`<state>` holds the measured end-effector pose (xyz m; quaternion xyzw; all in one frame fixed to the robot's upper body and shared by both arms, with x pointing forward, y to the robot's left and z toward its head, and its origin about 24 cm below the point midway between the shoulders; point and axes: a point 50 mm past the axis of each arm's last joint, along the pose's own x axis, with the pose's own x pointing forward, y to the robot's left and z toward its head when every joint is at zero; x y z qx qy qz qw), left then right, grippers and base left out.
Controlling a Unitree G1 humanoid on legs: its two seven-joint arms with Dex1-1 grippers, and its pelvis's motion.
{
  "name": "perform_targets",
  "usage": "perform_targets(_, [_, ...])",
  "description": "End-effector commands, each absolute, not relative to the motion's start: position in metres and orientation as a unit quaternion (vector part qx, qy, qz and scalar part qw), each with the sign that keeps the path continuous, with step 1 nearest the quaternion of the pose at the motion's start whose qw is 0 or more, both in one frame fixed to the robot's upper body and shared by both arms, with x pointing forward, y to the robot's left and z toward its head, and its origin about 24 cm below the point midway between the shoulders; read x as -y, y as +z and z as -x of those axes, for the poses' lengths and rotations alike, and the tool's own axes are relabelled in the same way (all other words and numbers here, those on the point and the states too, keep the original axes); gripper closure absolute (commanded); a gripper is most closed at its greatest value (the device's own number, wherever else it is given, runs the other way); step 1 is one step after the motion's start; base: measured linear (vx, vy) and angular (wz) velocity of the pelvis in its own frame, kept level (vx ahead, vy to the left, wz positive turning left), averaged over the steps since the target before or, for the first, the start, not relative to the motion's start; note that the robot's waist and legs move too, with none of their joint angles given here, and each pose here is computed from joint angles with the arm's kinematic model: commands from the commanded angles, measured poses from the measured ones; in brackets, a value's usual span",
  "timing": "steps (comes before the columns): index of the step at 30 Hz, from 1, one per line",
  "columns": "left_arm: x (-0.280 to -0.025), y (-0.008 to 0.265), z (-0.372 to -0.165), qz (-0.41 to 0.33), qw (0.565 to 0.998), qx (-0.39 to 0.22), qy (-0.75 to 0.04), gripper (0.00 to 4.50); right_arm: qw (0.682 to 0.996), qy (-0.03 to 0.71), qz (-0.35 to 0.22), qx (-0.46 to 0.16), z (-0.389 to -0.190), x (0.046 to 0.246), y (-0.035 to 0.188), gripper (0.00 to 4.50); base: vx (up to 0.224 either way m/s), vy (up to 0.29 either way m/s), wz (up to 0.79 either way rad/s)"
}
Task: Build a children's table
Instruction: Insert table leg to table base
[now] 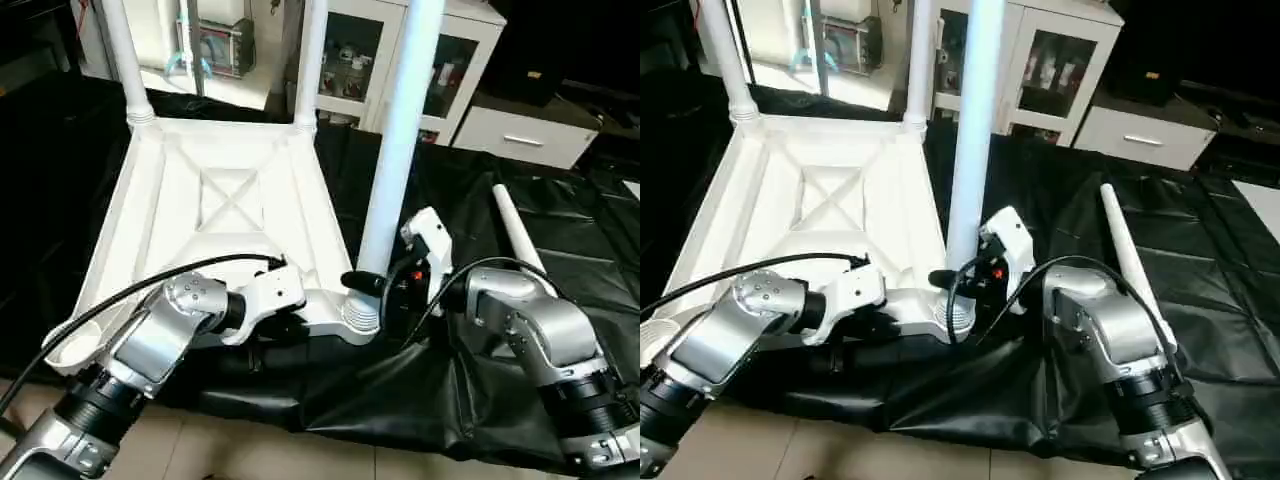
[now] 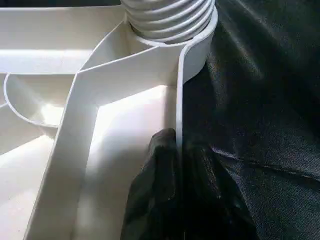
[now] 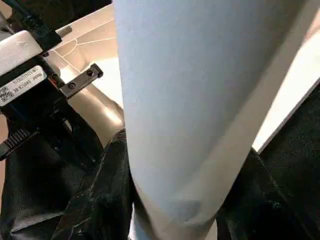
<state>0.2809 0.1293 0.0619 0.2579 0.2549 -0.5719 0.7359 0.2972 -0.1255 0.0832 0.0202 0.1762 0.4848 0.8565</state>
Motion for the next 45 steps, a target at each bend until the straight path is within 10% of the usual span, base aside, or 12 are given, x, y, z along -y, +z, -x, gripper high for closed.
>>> perform_targets(1, [-0.125, 0.049, -0.274, -0.248, 0.728, -0.274, -0.577, 4.43, 0.866, 0.453, -0.025, -0.209, -0.296, 0.135, 0.067, 2.64, 0.000, 0.000, 0.00])
perform_targets(28, [-0.128, 0.053, -0.283, -0.240, 0.747, -0.267, -0.559, 4.43, 0.889, 0.412, -0.111, -0.165, -0.263, 0.155, 0.039, 2.64, 0.000, 0.000, 0.00])
perform_targets(45, [-0.128, 0.053, -0.283, -0.238, 0.750, -0.268, -0.556, 4.43, 0.858, 0.463, -0.030, -0.218, -0.257, 0.144, 0.031, 2.64, 0.000, 0.000, 0.00])
